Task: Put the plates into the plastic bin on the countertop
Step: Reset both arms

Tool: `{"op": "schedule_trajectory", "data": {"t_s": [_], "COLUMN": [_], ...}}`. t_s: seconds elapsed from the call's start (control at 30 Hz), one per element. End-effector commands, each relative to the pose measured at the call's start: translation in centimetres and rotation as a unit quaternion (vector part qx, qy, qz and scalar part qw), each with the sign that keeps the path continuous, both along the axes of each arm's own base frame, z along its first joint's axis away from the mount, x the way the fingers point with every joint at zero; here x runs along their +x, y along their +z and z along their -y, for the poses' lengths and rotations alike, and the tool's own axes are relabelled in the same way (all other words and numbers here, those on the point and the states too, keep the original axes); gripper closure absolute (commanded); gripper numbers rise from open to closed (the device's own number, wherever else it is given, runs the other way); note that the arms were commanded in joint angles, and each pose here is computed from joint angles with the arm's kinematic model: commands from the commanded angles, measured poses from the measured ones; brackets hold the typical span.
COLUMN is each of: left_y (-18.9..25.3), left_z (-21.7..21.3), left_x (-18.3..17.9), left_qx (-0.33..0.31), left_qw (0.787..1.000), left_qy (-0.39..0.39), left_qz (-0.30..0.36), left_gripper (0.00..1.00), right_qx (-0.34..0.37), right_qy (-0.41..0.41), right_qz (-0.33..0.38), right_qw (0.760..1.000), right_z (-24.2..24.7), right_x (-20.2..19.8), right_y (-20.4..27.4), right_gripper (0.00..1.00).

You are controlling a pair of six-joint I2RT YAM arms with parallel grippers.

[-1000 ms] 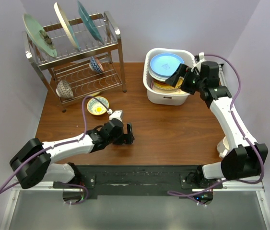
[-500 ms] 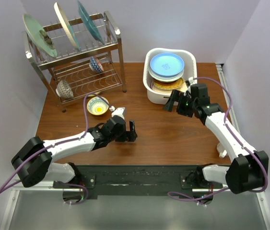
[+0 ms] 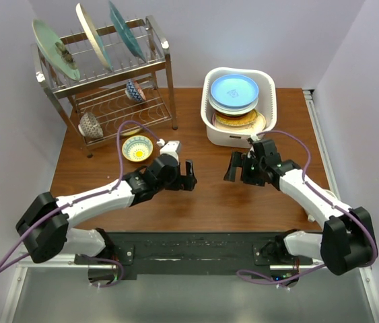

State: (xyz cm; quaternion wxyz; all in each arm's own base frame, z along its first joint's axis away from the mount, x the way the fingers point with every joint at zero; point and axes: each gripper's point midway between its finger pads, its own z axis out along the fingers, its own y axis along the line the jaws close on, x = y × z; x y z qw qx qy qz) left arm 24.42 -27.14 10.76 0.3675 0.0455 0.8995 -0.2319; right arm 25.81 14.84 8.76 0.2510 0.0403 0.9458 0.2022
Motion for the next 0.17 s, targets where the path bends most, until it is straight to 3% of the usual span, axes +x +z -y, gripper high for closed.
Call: {"op": "schedule_trajectory", "data": {"t_s": [0.0,0.13], "left_y": [2.64,3.15], "left_z": [0.21,0.01], "left_x": [1.17,1.19], "left_qx": [-0.002,-0.003], "left_qw": [0.999,0.998], "left_qy": [-0.005,-0.011], "left_qz": [0.044,0.063], "left_gripper": [0.00,0.00], "right_qx": [0.000,0.004], "right_qy": [-0.009,-0.011], "right_qz": [0.027,0.029], "right_qw": [1.000,1.000], "right_z": [0.22,0.10], "right_x": [0.36,0.52], "right_y": [-0.01,-0.69], "right_gripper": [0.01,0.01]}}
